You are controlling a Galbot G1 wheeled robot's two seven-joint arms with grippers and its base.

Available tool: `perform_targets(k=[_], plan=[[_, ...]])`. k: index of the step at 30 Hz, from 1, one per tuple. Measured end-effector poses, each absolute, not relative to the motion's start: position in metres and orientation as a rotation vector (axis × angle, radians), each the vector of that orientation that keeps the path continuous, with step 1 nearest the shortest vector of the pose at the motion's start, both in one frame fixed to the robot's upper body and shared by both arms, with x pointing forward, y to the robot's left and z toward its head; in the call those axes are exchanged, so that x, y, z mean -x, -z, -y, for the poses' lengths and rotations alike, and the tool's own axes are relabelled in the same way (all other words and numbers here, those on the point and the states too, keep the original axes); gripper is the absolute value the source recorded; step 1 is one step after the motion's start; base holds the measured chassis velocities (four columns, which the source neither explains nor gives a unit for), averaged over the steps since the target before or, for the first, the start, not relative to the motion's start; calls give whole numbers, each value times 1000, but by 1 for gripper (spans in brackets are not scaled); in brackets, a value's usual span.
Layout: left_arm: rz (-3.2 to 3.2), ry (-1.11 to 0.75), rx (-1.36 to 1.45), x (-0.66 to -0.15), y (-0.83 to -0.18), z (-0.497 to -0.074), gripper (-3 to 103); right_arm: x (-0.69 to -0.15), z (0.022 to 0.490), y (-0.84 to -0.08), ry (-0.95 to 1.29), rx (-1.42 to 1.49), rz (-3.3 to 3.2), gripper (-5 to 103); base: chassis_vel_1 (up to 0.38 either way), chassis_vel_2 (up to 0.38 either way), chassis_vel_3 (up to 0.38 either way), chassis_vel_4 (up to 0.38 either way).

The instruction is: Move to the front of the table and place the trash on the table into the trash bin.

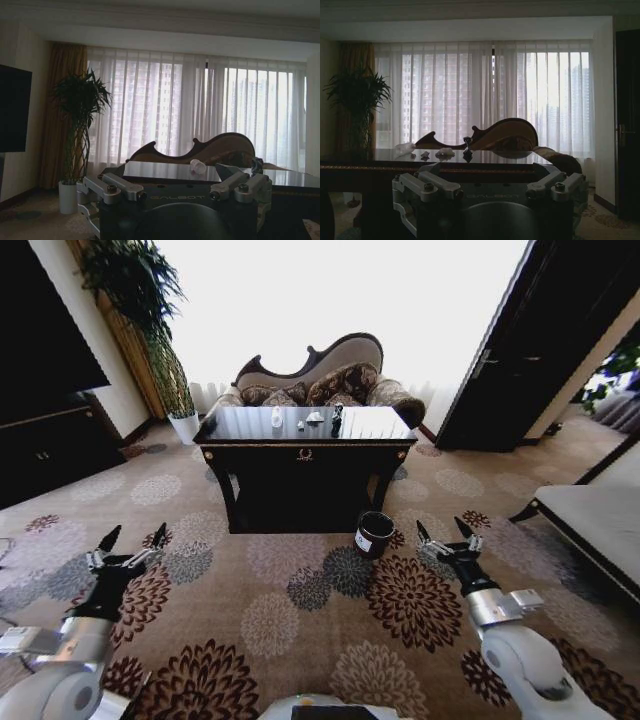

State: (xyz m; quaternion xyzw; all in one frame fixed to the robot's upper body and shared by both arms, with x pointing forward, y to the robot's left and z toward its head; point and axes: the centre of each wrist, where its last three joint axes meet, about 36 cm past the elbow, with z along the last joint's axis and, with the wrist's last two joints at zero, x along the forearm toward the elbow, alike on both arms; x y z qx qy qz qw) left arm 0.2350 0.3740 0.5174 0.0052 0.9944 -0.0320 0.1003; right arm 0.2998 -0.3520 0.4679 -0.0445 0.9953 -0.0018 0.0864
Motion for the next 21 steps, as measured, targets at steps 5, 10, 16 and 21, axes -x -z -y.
perform_targets(k=[5, 10, 16, 21], plan=[[-2937, 93, -19, -234, -519, -373, 100, -301, 351, -468, -2, 134, -2962, 100, 0, 0, 0, 0], [-2936, 96, -14, -233, -518, -372, 100, -302, 350, -470, -15, 133, -2957, 100, 0, 0, 0, 0], [-2932, 101, -16, -233, -518, -371, 100, -303, 351, -471, -14, 134, -2953, 100, 0, 0, 0, 0], [-2926, 101, -24, -234, -518, -371, 100, -305, 352, -473, -12, 133, -2946, 100, -30, 41, 29, -29]])
